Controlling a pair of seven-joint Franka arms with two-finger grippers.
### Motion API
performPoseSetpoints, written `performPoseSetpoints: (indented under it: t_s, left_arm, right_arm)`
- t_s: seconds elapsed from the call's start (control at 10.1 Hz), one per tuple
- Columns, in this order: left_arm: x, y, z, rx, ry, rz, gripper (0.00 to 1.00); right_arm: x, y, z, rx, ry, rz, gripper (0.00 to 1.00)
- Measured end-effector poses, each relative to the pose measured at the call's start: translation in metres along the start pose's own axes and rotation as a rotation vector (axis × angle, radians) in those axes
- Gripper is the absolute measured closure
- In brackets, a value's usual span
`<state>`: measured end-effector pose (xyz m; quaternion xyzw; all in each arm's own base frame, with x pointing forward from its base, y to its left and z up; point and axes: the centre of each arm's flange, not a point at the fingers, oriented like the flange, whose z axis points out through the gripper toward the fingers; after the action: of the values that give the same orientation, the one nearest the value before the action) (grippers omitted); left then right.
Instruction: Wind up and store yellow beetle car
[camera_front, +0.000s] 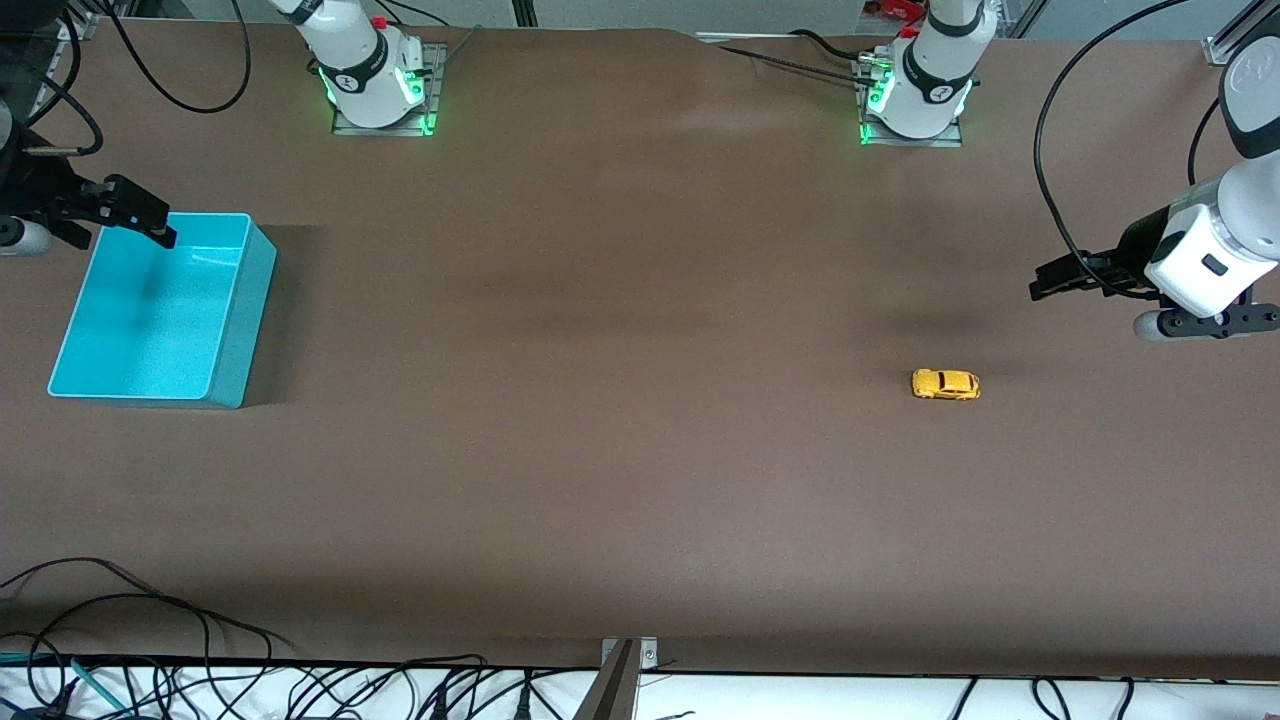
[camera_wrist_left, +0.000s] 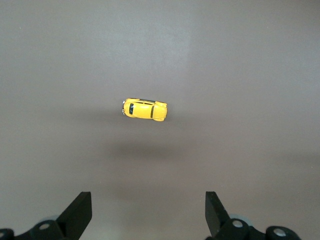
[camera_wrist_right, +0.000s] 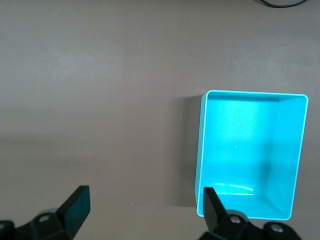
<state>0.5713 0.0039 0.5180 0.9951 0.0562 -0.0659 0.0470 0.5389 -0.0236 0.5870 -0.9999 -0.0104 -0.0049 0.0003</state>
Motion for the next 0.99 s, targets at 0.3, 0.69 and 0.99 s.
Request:
performPoseSetpoints:
  t_s: [0.3, 0.69, 0.99]
  left_arm:
    - [0.0001, -0.0007, 0.0003, 0.000, -0.001, -0.001, 0.00]
    - [0.0005, -0.0011, 0.0022, 0.000, -0.004, -0.002, 0.00]
    - [0.0012, -0.0065, 0.0036, 0.057, -0.003, 0.004, 0.06]
  right_arm:
    - [-0.0003, 0.0042, 0.0001, 0.000, 0.000, 0.007, 0.00]
    - [-0.0005, 0.0059, 0.0000, 0.000, 0.000, 0.011, 0.00]
    - [-0.0005, 0.0060, 0.0000, 0.000, 0.000, 0.011, 0.00]
